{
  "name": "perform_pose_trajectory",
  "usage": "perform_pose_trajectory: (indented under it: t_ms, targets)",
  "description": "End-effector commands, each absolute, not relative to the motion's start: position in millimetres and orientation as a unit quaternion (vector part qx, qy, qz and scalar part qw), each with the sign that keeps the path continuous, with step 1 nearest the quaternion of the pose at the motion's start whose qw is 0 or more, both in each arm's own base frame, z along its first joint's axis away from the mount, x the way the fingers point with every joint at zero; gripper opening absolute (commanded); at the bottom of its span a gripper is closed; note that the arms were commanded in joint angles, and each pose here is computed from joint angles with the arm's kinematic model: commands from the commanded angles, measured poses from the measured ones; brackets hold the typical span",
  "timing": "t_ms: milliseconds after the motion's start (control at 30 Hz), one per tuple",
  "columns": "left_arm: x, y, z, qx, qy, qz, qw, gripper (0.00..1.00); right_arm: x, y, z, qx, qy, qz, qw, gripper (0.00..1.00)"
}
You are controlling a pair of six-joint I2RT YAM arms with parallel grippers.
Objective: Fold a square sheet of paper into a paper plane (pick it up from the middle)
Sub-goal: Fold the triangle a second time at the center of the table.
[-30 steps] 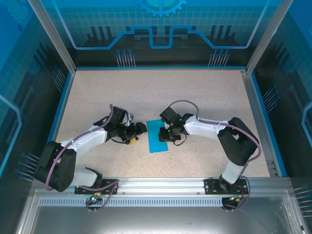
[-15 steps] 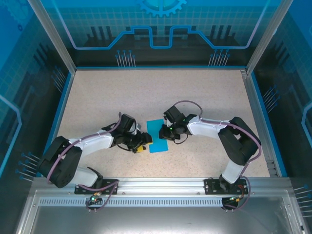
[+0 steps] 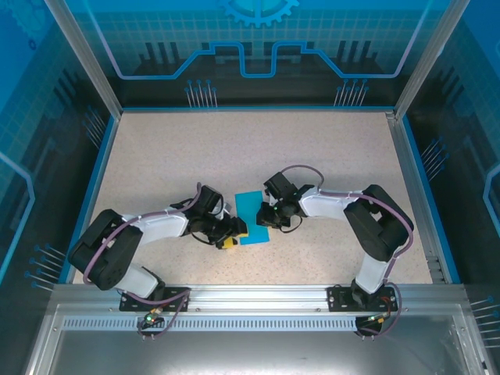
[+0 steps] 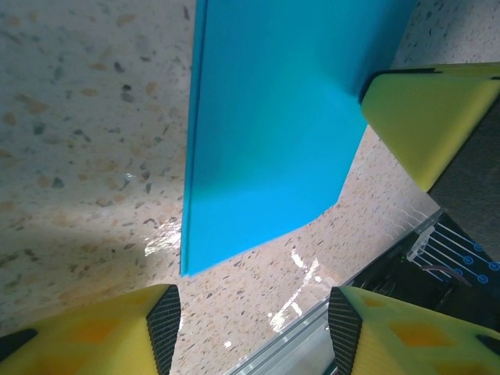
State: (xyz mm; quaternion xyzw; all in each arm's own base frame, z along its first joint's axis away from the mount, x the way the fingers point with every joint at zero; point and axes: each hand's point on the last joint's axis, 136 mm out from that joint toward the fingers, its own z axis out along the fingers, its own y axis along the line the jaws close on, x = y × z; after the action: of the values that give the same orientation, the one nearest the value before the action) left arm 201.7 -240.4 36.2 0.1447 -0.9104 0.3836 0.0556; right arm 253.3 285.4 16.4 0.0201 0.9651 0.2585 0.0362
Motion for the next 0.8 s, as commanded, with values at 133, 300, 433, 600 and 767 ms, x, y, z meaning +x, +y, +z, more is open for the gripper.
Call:
perform_pose_trajectory:
  t_ms: [133, 300, 433, 600, 767]
  targets:
    - [201.0, -248.9, 36.2, 0.137, -0.908, 0.390, 0.072, 0.62, 251.3, 280.1, 3.9, 0.042, 0.963, 0.264, 0.015, 0.19]
    - [202.8, -251.6, 38.8, 0.130, -0.908, 0.392, 0.069, 0.63, 253.9, 284.8, 11.8, 0.040, 0.954, 0.295, 0.024, 0.20]
    - [203.9, -251.6, 38.5, 0.128, -0.910, 0.389, 0.068, 0.63, 253.4, 284.9, 17.2, 0.045, 0.946, 0.320, 0.026, 0.20]
    - [203.8, -250.7, 36.8, 0.126, -0.913, 0.383, 0.068, 0.63, 257.0, 287.2, 29.0, 0.043, 0.936, 0.348, 0.039, 0.21]
    - [204.5, -246.1, 36.1, 0.127, -0.919, 0.369, 0.061, 0.63, 261.3, 287.2, 38.4, 0.033, 0.933, 0.353, 0.057, 0.22]
